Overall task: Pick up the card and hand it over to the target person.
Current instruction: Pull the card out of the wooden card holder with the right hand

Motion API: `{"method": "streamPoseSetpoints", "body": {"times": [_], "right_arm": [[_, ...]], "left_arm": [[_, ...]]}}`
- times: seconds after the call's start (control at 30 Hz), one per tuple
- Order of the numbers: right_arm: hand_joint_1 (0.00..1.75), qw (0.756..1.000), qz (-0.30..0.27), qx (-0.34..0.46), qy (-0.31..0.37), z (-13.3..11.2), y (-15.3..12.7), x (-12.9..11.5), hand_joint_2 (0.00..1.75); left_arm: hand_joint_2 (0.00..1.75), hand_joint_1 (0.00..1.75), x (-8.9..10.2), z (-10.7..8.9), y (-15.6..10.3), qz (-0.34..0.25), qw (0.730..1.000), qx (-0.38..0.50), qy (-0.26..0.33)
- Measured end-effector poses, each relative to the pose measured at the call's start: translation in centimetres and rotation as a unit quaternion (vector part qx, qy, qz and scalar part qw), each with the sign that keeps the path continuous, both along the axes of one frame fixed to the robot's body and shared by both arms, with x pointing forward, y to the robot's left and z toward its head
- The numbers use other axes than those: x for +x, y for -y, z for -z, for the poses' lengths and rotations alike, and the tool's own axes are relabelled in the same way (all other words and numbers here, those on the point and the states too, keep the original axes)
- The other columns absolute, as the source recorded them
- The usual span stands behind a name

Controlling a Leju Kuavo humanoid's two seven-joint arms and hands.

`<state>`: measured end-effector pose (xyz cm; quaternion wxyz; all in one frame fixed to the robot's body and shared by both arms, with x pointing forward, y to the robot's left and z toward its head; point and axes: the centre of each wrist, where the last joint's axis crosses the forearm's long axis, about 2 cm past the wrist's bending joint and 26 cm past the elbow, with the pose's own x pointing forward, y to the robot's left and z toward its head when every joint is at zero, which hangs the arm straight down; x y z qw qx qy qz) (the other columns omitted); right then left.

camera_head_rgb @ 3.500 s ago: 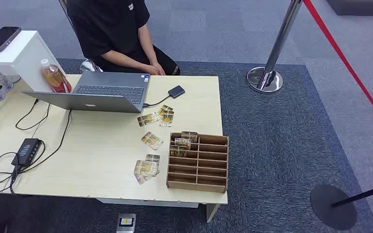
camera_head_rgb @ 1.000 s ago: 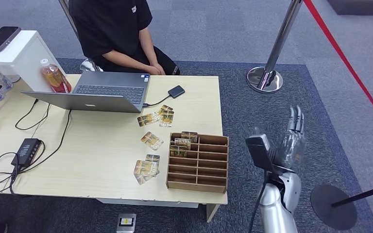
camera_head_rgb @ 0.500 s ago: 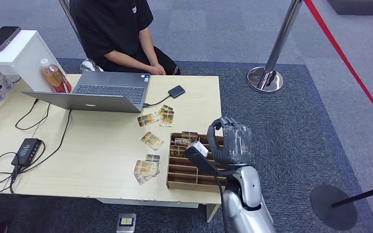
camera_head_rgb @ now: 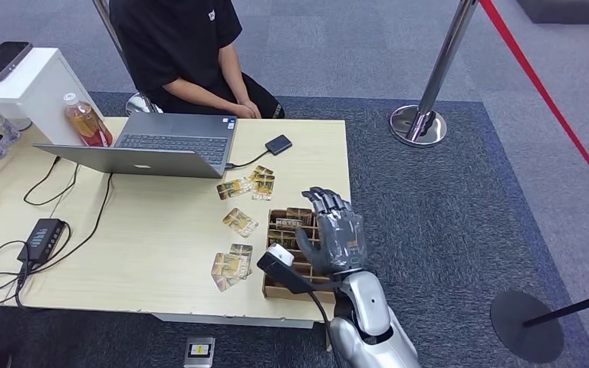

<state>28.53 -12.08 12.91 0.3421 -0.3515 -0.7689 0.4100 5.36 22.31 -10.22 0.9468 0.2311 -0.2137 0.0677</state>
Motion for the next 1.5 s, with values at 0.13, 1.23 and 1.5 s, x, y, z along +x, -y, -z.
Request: {"method": "streamPoseSetpoints", "body": {"times": [0.13,1.23,1.5], "right_arm": [[0.57,1.000,-0.001,-0.002,-0.006,0.3,-0.3,-0.2,1.75],[0.91,0.999,-0.031,-0.015,-0.009,0.3,-1.3,0.4,1.75],[0.81,0.999,-0.037,-0.018,-0.013,0.5,-1.4,0.4,1.75]], "left_arm": [[0.00,0.00,0.0,0.0,0.1,0.002,1.000,0.000,-0.002],[0.00,0.00,0.7,0.0,-0.2,-0.019,0.999,-0.015,-0.020],[0.00,0.00,0.7,-0.1,-0.2,-0.019,0.999,-0.015,-0.021]]}}
